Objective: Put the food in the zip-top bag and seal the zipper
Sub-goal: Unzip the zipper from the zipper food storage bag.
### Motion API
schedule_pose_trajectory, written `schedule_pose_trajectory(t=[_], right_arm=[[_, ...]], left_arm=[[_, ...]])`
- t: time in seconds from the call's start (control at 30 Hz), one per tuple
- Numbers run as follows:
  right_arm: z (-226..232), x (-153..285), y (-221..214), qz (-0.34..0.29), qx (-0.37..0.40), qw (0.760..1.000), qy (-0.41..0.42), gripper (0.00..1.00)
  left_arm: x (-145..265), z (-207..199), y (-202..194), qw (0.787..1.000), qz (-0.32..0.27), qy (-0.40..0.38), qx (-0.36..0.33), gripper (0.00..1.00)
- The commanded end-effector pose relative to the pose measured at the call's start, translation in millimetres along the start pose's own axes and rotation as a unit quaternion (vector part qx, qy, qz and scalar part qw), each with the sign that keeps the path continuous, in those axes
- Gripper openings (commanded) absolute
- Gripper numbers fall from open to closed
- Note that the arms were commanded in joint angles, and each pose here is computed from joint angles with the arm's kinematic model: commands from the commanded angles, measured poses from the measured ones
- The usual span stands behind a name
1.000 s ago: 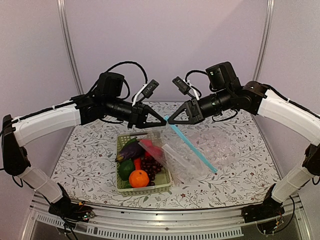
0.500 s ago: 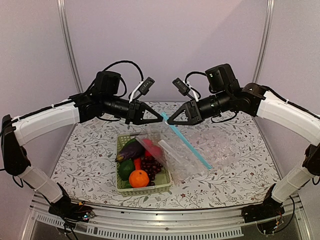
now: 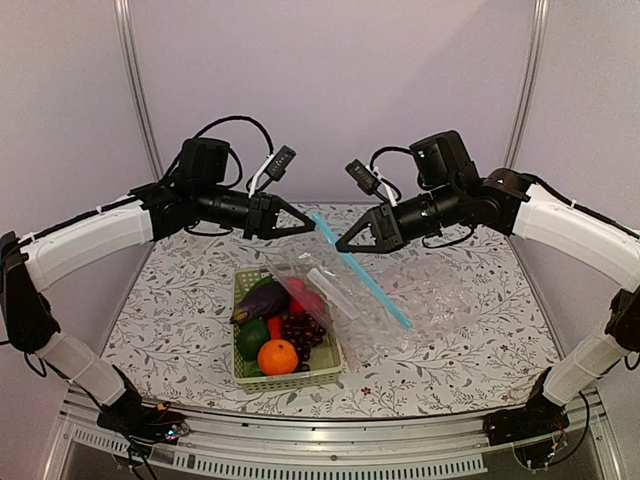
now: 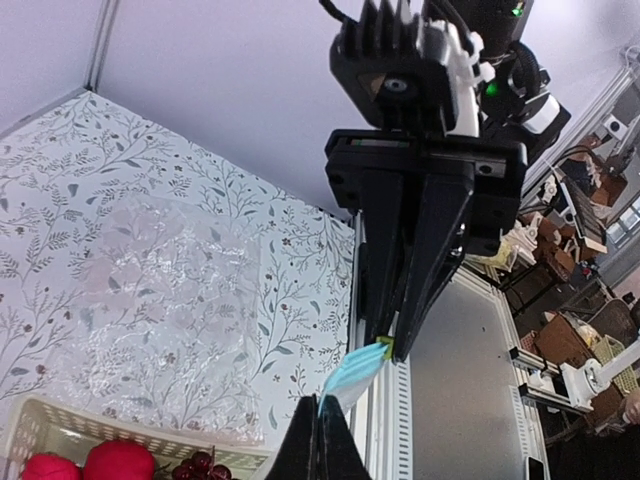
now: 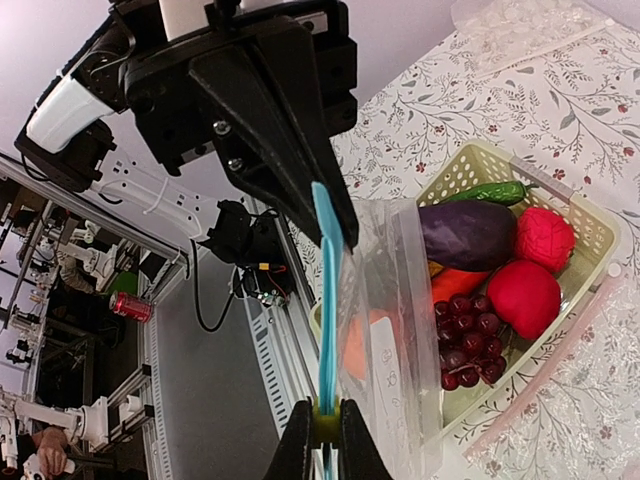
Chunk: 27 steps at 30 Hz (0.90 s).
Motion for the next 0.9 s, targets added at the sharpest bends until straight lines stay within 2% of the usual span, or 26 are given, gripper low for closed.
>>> schedule_pose_trajectory(t=[0.0, 0.87], right_arm=[[3.1, 2.9, -10.4, 0.016, -0.009, 1.0, -0.001, 0.0], [-3.4, 5.1, -22.5, 0.028, -0.016, 0.999, -0.026, 0.0]], left_arm=[[19.7, 11.0, 12.6, 0.998, -0.031, 0.045, -0.009, 0.0], [69.2, 43.0, 29.0, 0.985, -0.077, 0.152, 0.004, 0.0]])
Point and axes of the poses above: each gripper's point midway between its finger pads, its own x axis back along the fingers, its own z axis along the line the jaws close on, y = z × x, the point moved 6 cm from there along x, back along the fingers, and after that the axes turned 5 degrees about x, right-handed, at the moved point
